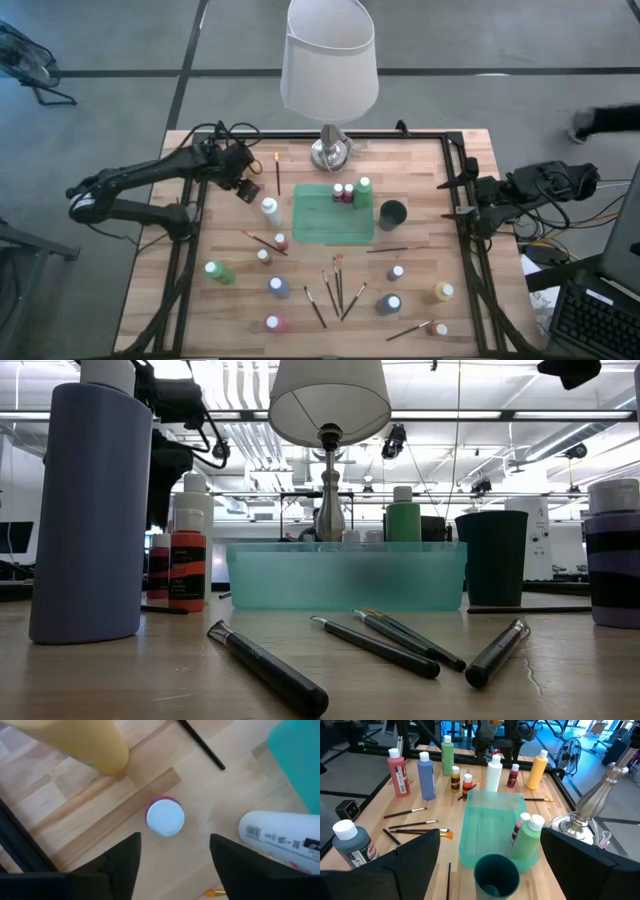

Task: Pick & Place Paint Supplies
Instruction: Put the red paint bottle into the green bin

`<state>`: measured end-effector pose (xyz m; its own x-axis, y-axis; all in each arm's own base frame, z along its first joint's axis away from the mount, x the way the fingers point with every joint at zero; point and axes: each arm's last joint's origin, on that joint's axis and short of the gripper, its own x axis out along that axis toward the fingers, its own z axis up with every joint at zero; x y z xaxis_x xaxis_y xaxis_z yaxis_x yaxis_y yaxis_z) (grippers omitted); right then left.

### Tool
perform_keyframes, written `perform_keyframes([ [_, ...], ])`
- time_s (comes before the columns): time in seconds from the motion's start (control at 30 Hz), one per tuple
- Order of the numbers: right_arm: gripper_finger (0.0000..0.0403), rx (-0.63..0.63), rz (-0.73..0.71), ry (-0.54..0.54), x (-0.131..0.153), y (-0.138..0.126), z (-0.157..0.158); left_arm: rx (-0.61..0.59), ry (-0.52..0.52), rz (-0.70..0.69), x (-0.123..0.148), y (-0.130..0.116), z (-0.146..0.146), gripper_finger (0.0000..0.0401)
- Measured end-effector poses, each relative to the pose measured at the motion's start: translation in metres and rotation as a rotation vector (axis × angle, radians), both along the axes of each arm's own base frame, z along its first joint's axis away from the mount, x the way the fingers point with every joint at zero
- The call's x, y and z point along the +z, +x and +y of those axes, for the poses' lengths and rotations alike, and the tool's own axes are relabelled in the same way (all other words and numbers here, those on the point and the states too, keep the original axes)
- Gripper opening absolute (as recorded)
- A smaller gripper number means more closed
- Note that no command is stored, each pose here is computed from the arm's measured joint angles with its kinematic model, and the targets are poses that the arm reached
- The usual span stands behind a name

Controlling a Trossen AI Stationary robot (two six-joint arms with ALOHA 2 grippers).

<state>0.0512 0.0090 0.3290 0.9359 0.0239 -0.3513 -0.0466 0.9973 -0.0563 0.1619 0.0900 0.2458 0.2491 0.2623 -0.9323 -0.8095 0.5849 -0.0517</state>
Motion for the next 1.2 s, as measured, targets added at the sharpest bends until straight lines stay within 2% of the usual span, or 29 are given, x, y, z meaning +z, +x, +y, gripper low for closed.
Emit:
perform_keyframes([
  [0.13,0.0356,0.000,0.000,0.000,0.000,0.000,0.000,0.001,0.016,-0.031,0.000,0.004,0.002,0.0258],
  [0.33,0.0358,0.000,0.000,0.000,0.000,0.000,0.000,0.004,0.003,-0.002,-0.007,0.010,0.005,0.0250],
  [0.63,0.0332,0.000,0.000,-0.001,0.000,0.000,0.000,0.027,0.012,0.056,-0.016,0.015,0.010,0.0247],
  [0.83,0.0312,0.001,0.000,-0.001,0.000,0.000,0.000,0.044,0.014,0.041,-0.017,0.018,0.011,0.0245],
  [1.2,0.0281,0.001,-0.001,-0.002,0.000,0.000,0.000,0.055,0.016,0.077,-0.022,0.019,0.014,0.0210],
])
